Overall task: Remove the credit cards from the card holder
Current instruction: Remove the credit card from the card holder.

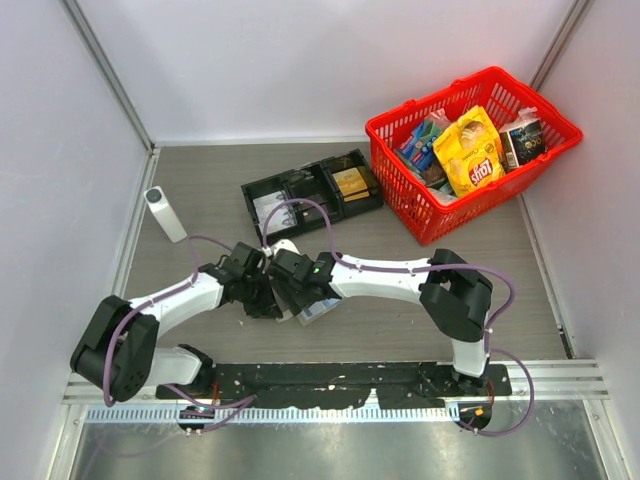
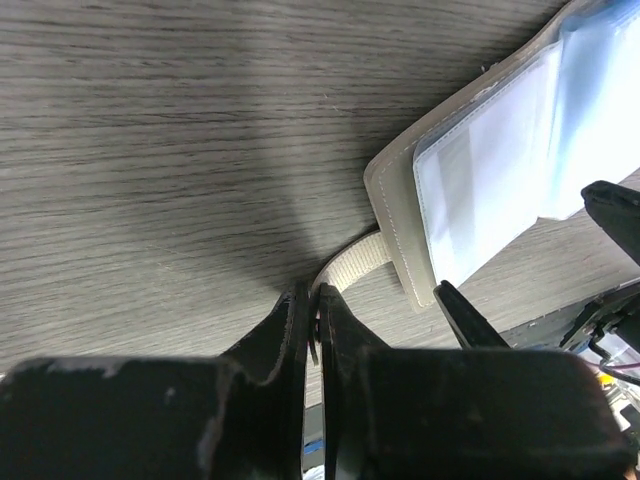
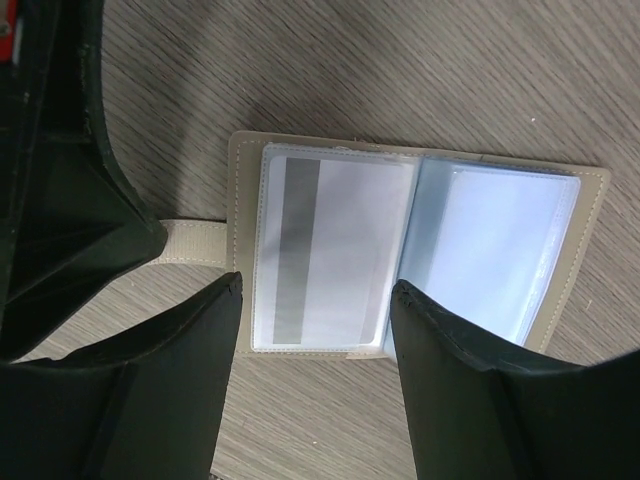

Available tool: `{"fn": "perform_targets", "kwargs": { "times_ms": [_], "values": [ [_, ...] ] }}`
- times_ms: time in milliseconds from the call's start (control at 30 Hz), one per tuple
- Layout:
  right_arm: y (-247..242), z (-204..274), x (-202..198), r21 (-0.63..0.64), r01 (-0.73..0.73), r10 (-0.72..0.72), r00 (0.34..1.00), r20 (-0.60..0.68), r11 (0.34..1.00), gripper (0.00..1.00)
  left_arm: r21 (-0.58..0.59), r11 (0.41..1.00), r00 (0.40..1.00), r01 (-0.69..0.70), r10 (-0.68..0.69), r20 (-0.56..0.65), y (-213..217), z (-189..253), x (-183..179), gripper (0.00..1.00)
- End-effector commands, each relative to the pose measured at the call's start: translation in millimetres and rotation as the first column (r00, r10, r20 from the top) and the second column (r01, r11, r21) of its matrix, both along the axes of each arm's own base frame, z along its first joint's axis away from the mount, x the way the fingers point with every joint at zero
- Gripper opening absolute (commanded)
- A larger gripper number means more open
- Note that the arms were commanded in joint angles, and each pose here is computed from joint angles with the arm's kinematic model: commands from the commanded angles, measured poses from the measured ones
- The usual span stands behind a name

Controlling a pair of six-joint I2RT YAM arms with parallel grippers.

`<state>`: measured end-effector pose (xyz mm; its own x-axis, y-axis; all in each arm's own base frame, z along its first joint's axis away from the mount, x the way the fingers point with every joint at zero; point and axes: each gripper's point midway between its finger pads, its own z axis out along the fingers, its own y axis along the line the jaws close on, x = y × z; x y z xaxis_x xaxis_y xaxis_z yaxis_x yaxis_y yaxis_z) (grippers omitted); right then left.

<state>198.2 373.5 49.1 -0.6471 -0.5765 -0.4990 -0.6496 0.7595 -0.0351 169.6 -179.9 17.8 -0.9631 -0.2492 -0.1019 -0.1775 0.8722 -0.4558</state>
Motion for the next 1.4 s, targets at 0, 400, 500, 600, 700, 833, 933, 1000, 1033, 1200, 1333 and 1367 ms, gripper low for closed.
{"fn": "perform_targets", "kwargs": {
  "times_ms": [0, 400, 500, 600, 700, 833, 933, 1000, 1033, 1200, 1333, 1367],
  "values": [
    [8.8, 8.8, 2.3, 0.061, 0.031, -0.031, 0.999, -0.009, 0.998, 0.65, 0.040, 0.999, 0.997, 0.002, -0.005, 0.075, 6.0, 6.0, 11.7, 0.08],
    [3.4, 37.9, 20.1, 0.365, 0.150, -0.115, 0.986, -0.118, 0.919, 0.52, 0.200, 0.980, 0.976, -0.005, -0.039, 0.216, 19.8, 60.7, 53.2, 0.30],
    [2.9, 39.6, 19.2, 0.432, 0.174, -0.103, 0.978, -0.183, 0.885, 0.40, 0.146, 0.989, 0.967, 0.000, -0.037, 0.252, 6.7, 83.0, 57.6, 0.30],
    [2.2, 42.7, 28.0, 0.488, 0.194, -0.105, 0.973, -0.204, 0.851, 0.30, 0.076, 0.997, 0.968, 0.021, -0.039, 0.247, -13.4, 92.8, 57.4, 0.27],
    [-0.6, 36.2, 27.7, 0.501, 0.213, -0.102, 0.965, -0.240, 0.839, 0.28, 0.046, 0.998, 0.973, 0.051, -0.060, 0.222, -29.6, 87.4, 54.9, 0.25],
    [-3.5, 24.5, 26.1, 0.498, 0.227, -0.100, 0.958, -0.268, 0.837, 0.26, 0.021, 0.997, 0.986, 0.079, -0.081, 0.144, -42.7, 64.5, 45.3, 0.23],
    [-7.3, 12.7, 22.9, 0.481, 0.241, -0.109, 0.952, -0.287, 0.843, 0.27, 0.006, 0.997, 0.992, 0.073, -0.073, 0.102, -45.3, 48.8, 39.8, 0.23],
    [-9.4, 8.2, 21.0, 0.475, 0.248, -0.113, 0.949, -0.294, 0.845, 0.26, -0.002, 0.998, 0.995, 0.059, -0.058, 0.079, -44.8, 39.3, 35.4, 0.24],
    [-9.7, 6.7, 21.0, 0.476, 0.249, -0.115, 0.949, -0.293, 0.844, 0.26, -0.001, 0.999, 0.996, 0.045, -0.045, 0.078, -44.0, 36.1, 35.4, 0.25],
    [-16.2, -7.8, 16.8, 0.452, 0.271, -0.133, 0.940, -0.314, 0.850, 0.26, -0.011, 1.000, 0.998, -0.006, 0.007, 0.061, -44.4, 22.9, 36.4, 0.32],
    [-22.1, -20.5, 13.2, 0.422, 0.285, -0.148, 0.933, -0.328, 0.861, 0.25, -0.023, 0.999, 0.998, -0.030, 0.031, 0.056, -47.7, 20.0, 39.9, 0.36],
    [-23.2, -22.8, 13.4, 0.417, 0.290, -0.153, 0.931, -0.331, 0.862, 0.25, -0.028, 0.999, 0.998, -0.030, 0.031, 0.055, -49.1, 19.9, 40.2, 0.36]
  ]
}}
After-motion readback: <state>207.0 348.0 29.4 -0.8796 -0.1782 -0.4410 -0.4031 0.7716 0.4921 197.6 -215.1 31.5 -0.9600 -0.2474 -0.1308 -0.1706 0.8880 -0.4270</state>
